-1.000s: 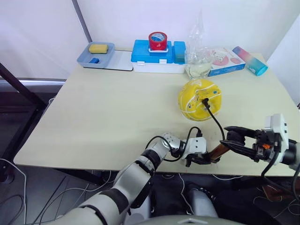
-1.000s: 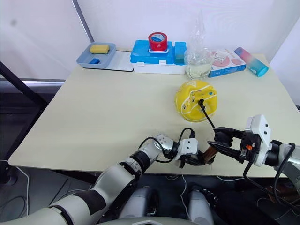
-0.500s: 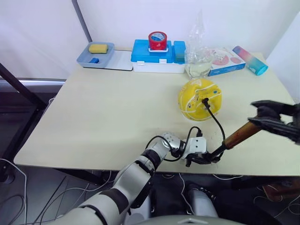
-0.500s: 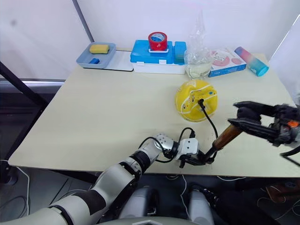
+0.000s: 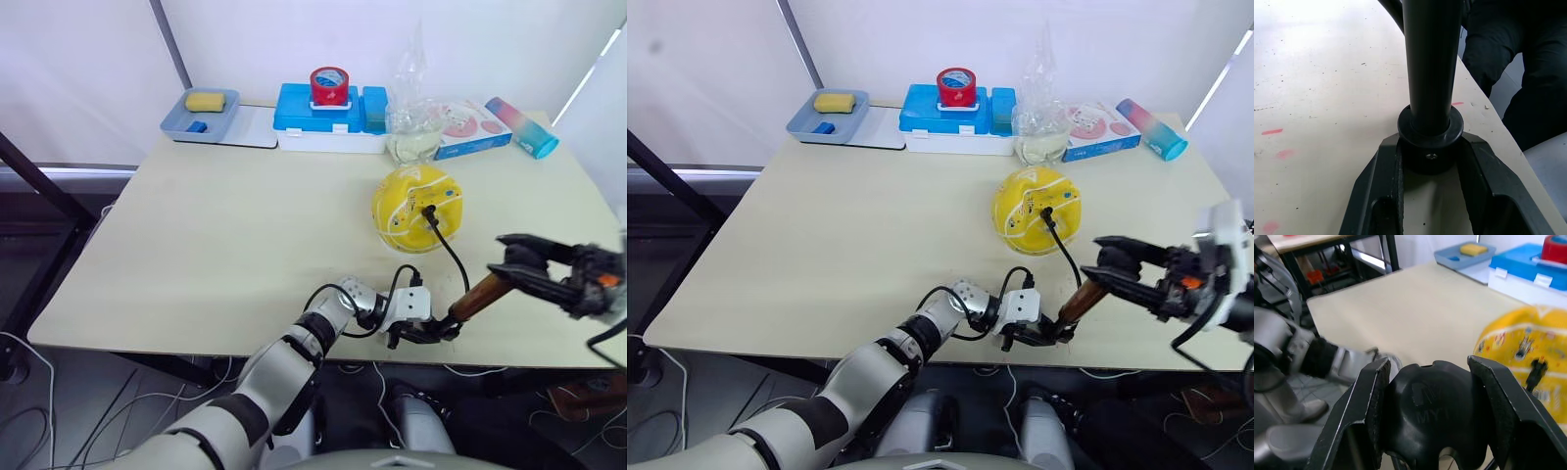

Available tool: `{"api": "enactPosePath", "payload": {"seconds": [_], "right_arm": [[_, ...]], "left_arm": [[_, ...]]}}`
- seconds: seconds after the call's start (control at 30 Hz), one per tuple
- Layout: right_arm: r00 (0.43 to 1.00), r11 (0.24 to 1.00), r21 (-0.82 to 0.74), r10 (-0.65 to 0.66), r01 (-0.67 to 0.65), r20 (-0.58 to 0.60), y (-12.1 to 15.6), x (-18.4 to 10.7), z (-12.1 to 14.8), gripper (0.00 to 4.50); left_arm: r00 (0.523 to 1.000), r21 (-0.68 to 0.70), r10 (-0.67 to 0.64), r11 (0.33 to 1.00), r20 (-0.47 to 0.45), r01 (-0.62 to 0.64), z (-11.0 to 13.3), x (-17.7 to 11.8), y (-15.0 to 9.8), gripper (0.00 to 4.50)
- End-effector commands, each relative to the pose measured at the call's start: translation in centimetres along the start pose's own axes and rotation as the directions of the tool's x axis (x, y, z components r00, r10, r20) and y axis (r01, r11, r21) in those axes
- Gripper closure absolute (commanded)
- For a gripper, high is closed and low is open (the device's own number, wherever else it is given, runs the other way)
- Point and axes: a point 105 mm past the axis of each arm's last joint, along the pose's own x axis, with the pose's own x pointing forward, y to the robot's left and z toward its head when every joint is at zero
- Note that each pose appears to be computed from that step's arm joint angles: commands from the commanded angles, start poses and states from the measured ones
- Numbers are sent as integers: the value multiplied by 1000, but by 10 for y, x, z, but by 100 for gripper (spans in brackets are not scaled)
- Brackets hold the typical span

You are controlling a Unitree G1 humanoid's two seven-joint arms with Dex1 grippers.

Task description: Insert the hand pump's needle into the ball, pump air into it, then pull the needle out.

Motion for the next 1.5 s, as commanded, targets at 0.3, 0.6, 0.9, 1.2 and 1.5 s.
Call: {"api": "enactPosePath", "payload": {"seconds": [0.3, 0.6, 0.9, 1.2, 1.5], "right_arm": [[987, 990, -86, -106, 116, 117, -13, 0, -10, 249], [934, 982, -122, -97, 147, 343, -10, -25, 55, 249], [894, 972, -144, -104, 184, 437, -10, -42, 96, 249], [937, 991, -43, -103, 124, 334, -10, -19, 65, 249], [975, 991, 59, -127, 118, 184, -7, 6, -22, 249]], "left_arm": [[995, -20, -95, 995, -29, 94, -6, 17, -21, 343], [995, -20, -98, 995, -37, 97, -7, 16, -22, 343], [994, -17, -101, 995, -38, 100, -6, 17, -22, 343], [995, -21, -99, 995, -32, 98, -6, 18, -23, 343], [996, -23, -86, 996, -26, 86, -5, 19, -21, 343]]}}
